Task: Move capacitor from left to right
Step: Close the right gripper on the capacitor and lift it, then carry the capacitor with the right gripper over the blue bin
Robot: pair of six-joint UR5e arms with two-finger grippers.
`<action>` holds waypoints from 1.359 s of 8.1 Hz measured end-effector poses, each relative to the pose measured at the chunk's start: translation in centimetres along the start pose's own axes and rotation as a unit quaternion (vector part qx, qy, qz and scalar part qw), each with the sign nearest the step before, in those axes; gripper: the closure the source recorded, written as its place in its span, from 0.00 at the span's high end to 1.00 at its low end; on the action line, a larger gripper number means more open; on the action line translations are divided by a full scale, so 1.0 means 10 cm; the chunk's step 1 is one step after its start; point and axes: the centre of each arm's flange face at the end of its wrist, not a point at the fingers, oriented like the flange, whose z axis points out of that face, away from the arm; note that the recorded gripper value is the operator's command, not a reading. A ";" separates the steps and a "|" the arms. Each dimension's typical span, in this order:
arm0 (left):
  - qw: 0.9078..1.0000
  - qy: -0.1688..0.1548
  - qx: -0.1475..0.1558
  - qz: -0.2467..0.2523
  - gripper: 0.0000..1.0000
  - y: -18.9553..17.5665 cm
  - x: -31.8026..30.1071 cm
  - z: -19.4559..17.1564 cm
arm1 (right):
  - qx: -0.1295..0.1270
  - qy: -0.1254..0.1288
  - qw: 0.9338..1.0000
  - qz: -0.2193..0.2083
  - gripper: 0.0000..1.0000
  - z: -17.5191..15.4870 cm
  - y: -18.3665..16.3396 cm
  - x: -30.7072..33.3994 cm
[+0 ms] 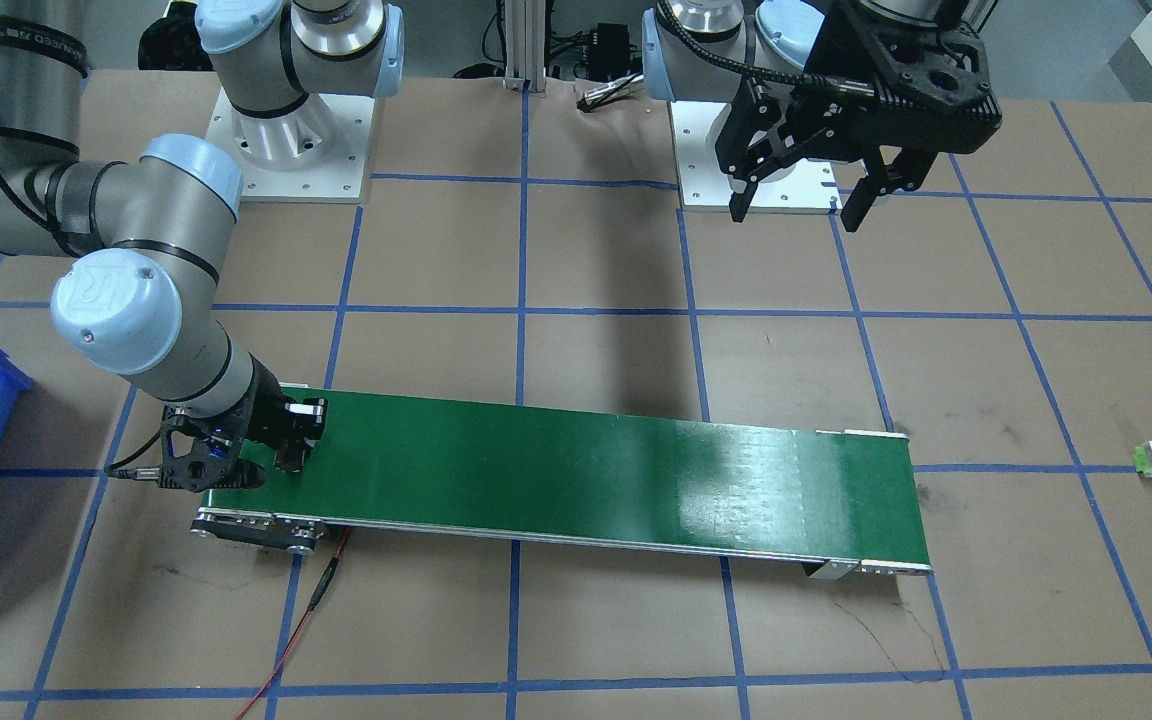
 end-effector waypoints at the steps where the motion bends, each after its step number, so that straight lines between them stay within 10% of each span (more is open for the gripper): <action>1: 1.000 0.000 0.000 0.000 1.00 0.00 0.00 0.00 | 0.004 0.008 1.000 -0.005 0.00 -0.06 -0.02 0.01; 7: 1.000 -0.001 0.002 0.000 1.00 0.01 0.00 -0.02 | 0.043 0.097 0.991 -0.079 0.00 -1.19 -0.15 1.36; 11: 1.000 0.000 0.001 0.000 1.00 0.01 0.00 -0.01 | 0.036 0.139 0.966 -0.217 0.00 -1.62 0.19 3.13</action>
